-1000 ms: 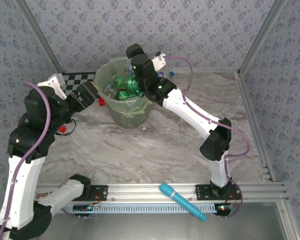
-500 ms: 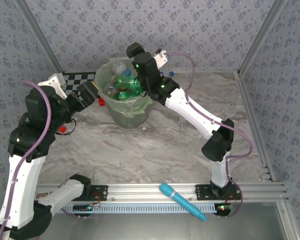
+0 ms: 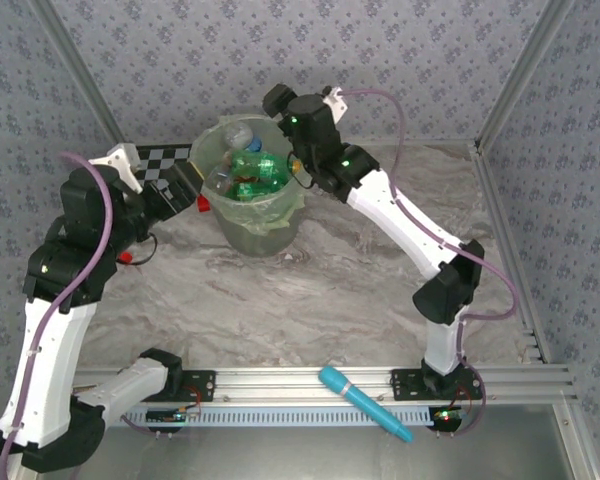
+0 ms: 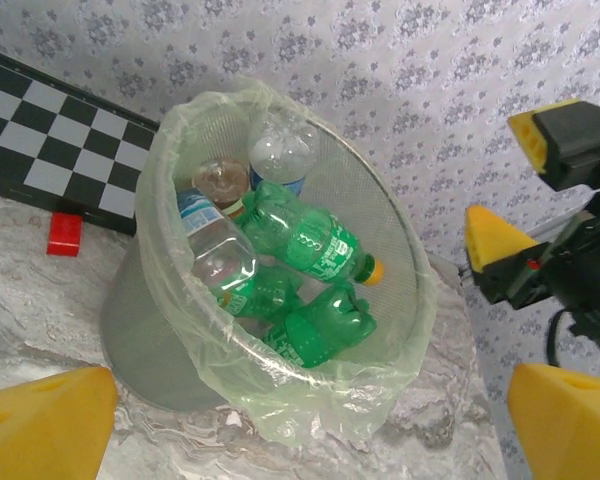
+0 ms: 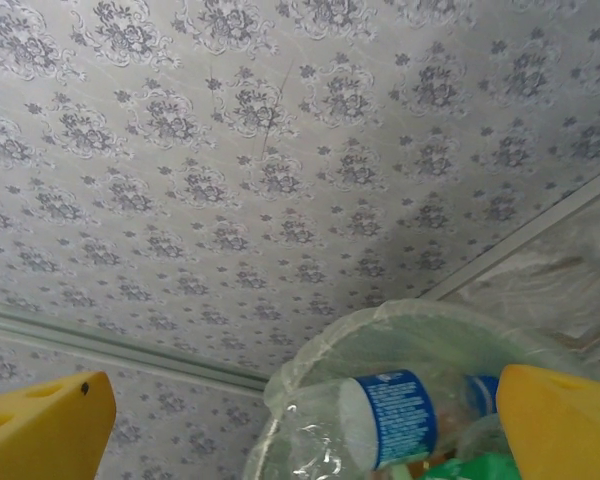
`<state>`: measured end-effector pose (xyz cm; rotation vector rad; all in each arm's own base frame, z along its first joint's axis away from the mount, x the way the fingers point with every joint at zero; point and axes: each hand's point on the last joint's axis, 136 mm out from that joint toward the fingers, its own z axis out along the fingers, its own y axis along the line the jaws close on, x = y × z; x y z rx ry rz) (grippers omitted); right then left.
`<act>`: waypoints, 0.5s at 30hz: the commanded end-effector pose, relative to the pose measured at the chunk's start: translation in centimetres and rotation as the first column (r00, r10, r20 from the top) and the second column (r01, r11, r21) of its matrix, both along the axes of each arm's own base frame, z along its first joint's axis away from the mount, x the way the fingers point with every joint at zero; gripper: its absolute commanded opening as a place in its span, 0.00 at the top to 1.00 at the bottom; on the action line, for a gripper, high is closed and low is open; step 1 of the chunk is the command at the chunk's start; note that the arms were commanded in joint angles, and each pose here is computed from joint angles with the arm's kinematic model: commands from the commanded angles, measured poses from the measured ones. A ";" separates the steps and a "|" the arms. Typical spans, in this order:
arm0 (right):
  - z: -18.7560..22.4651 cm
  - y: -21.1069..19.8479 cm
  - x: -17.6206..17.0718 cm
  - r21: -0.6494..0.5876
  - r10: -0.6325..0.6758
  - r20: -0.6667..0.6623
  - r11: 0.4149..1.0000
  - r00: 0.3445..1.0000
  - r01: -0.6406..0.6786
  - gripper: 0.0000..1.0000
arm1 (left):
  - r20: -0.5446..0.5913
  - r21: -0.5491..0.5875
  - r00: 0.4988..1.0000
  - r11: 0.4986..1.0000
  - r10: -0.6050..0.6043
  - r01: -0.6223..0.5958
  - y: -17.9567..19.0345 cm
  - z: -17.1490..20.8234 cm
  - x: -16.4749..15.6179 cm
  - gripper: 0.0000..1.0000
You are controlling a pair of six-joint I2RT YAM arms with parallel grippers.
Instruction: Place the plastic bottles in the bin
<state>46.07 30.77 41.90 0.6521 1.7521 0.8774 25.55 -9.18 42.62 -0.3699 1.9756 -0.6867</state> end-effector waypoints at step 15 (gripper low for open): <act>-7.7 -14.8 2.8 -0.221 -0.026 -0.242 0.975 0.970 -0.028 0.01 | -0.011 0.041 0.987 0.986 -0.160 0.160 -4.4 0.5 2.2 0.00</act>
